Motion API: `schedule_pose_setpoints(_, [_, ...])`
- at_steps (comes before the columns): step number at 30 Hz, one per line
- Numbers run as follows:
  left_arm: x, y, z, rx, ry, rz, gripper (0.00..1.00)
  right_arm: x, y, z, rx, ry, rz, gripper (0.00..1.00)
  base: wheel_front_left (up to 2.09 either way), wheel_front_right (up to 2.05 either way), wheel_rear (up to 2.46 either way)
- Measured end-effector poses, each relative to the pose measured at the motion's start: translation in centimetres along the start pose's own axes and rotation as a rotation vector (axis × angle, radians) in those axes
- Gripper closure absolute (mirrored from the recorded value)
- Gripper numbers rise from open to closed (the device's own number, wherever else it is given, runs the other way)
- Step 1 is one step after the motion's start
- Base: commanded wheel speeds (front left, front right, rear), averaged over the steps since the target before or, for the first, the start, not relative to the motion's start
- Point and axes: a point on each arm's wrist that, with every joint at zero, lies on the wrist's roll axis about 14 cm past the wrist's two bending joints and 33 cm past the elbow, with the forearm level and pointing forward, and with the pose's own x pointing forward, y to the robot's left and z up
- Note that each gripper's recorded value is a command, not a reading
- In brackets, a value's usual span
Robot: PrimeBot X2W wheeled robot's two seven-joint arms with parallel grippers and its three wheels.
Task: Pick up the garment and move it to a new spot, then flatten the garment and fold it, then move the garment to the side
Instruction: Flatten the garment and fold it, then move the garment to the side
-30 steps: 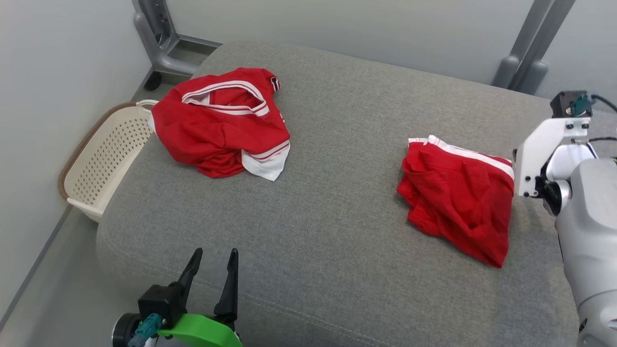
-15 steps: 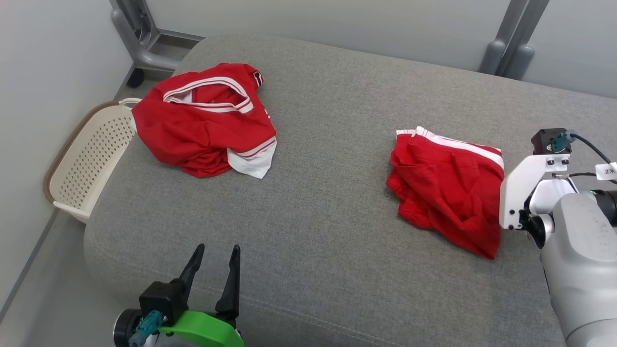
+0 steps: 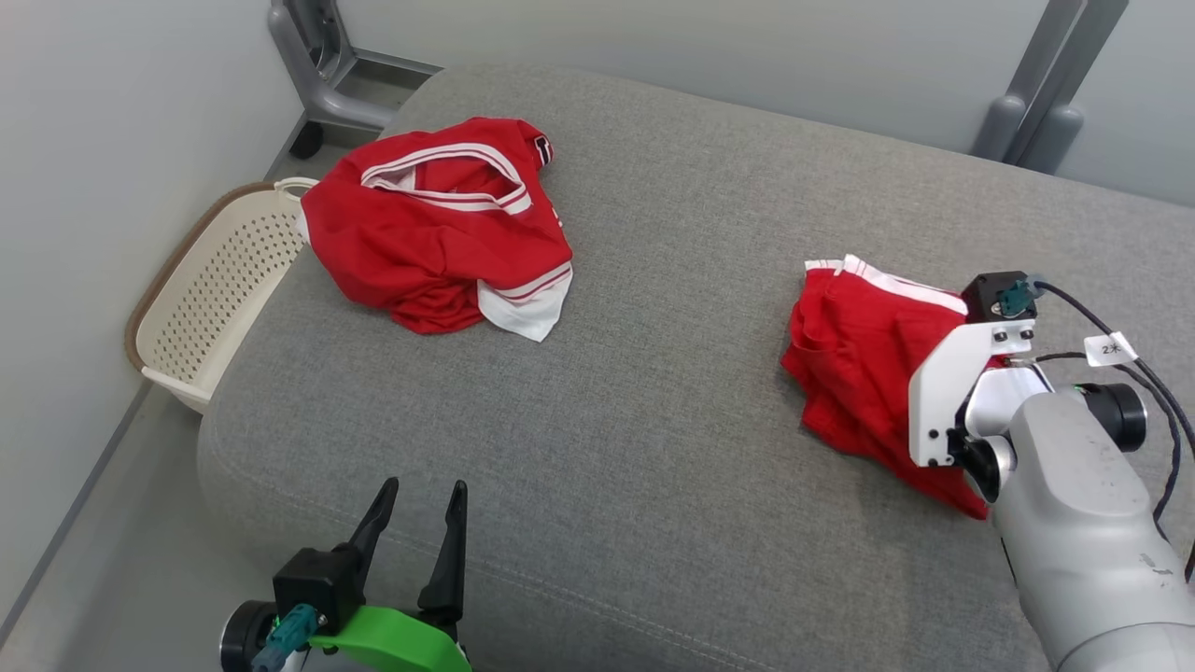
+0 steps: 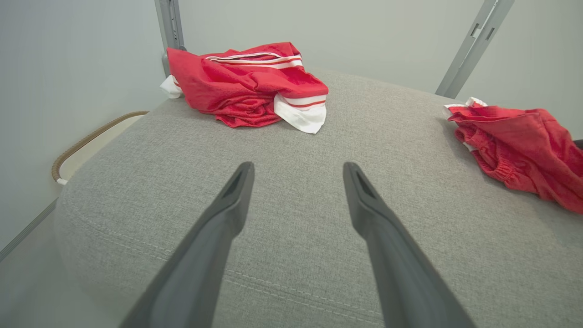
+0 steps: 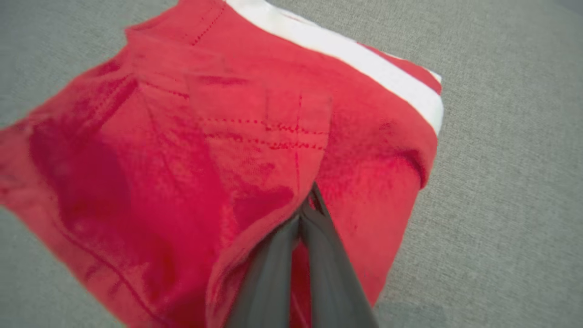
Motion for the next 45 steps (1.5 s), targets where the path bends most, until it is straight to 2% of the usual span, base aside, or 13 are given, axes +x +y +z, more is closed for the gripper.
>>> schedule_pose_setpoints(9, [-0.5,0.1,0.5,-0.004,-0.015,0.002,0.0,-0.6,4.5,0.4,-0.069,-0.006,0.097,1.0,0.0,0.0,0.0])
schedule_pose_setpoints(21, [-0.6,0.2,0.5,-0.008,-0.016,0.006,0.0,-0.7,9.2,-0.8,-0.15,0.037,0.21,1.0,0.0,0.0,0.0])
schedule_pose_setpoints(26, [-0.7,0.5,0.6,-0.01,-0.021,0.021,0.0,-1.0,10.6,0.6,-0.16,0.007,0.248,1.0,0.0,0.0,0.0])
schedule_pose_setpoints(27, [-0.7,0.6,0.7,-0.01,-0.022,0.022,0.0,-1.1,10.7,1.4,-0.16,-0.012,0.251,0.78,0.0,0.0,0.0])
schedule_pose_setpoints(28, [-0.7,0.6,0.8,-0.01,-0.025,0.025,0.0,-1.3,10.8,2.3,-0.158,-0.033,0.253,0.52,0.0,0.0,0.0])
schedule_pose_setpoints(29, [-0.7,0.7,0.8,-0.01,-0.027,0.026,0.0,-1.5,10.8,3.1,-0.148,-0.051,0.254,0.02,0.0,0.0,0.0])
schedule_pose_setpoints(32, [-0.6,0.7,1.0,-0.011,-0.034,0.023,0.0,-1.9,9.1,5.0,-0.115,-0.082,0.219,0.0,0.0,0.0,0.0])
schedule_pose_setpoints(36, [-0.6,0.3,1.1,-0.011,-0.038,0.011,0.0,-2.6,4.3,6.4,-0.052,-0.092,0.122,0.0,0.0,0.0,0.0])
schedule_pose_setpoints(38, [-0.6,0.2,1.0,-0.012,-0.036,0.007,0.0,-2.8,3.2,6.3,-0.032,-0.085,0.1,0.0,0.0,0.0,0.0])
schedule_pose_setpoints(40, [-0.4,-0.1,1.0,-0.01,-0.036,-0.007,0.0,-3.3,-0.1,5.7,0.043,-0.056,0.038,0.0,0.0,0.0,0.0])
schedule_pose_setpoints(41, [-0.4,-0.1,1.0,-0.01,-0.036,-0.007,0.0,-3.3,-0.1,5.7,0.043,-0.056,0.038,0.0,0.0,0.0,0.0])
schedule_pose_setpoints(45, [0.0,-0.7,0.8,-0.008,-0.029,-0.026,0.0,-3.5,-3.3,2.8,0.139,0.023,-0.022,0.0,0.0,0.0,0.0])
